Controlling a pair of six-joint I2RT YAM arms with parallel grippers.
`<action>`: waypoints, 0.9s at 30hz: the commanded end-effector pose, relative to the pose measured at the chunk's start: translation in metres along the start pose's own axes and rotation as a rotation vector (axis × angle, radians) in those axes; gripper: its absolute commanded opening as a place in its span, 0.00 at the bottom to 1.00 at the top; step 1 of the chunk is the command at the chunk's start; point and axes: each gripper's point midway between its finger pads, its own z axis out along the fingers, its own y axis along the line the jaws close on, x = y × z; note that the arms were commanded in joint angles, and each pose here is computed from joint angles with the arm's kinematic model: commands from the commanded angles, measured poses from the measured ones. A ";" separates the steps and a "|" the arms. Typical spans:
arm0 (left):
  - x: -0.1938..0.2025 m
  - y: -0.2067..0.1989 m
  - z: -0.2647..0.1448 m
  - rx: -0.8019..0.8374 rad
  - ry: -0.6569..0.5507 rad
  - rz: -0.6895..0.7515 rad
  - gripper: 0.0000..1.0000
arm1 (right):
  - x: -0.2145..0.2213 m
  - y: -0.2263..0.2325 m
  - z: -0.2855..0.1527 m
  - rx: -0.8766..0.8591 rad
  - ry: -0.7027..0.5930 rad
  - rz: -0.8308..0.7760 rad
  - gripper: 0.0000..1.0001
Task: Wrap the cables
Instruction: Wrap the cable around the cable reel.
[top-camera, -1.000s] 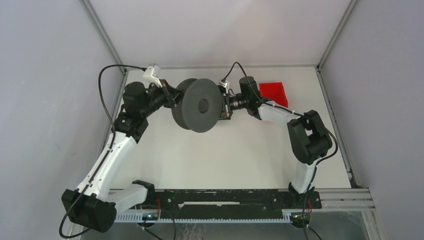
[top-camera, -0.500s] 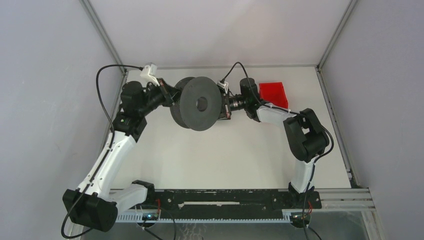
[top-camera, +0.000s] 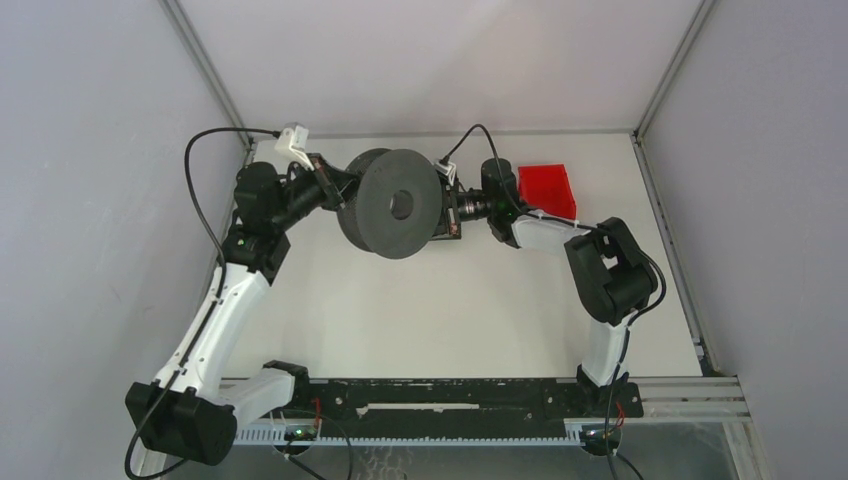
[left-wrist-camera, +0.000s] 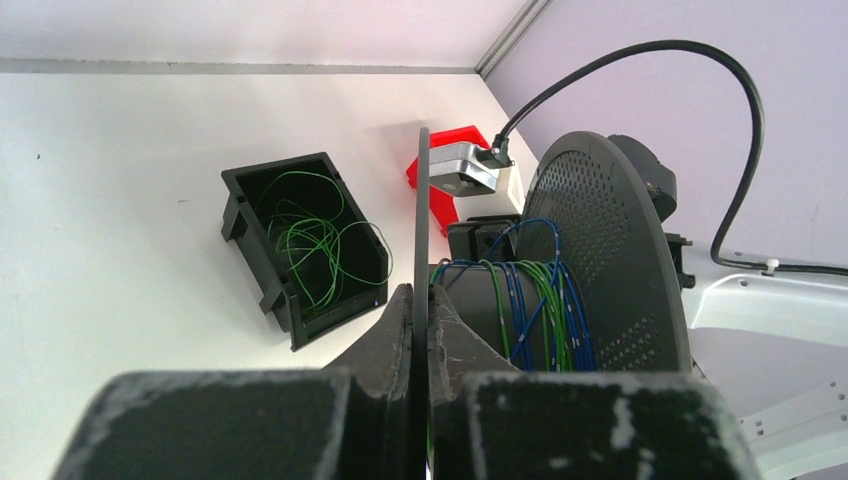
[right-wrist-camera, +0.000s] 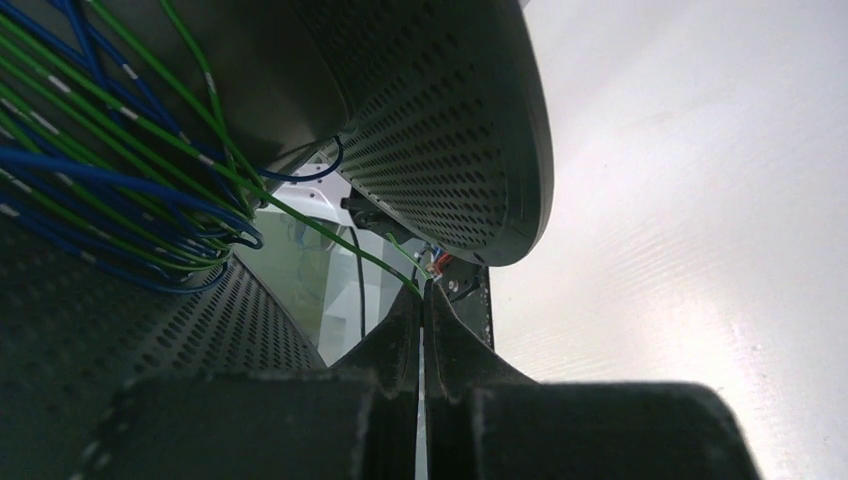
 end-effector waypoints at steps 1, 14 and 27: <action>-0.020 -0.020 0.001 0.089 -0.099 0.008 0.00 | 0.000 0.038 0.020 -0.090 -0.006 -0.089 0.00; -0.028 0.012 0.008 -0.053 -0.130 -0.141 0.00 | -0.005 0.024 0.024 -0.110 -0.066 0.038 0.08; -0.018 0.015 0.013 -0.037 -0.117 -0.192 0.00 | -0.015 0.030 0.031 -0.113 -0.151 0.102 0.18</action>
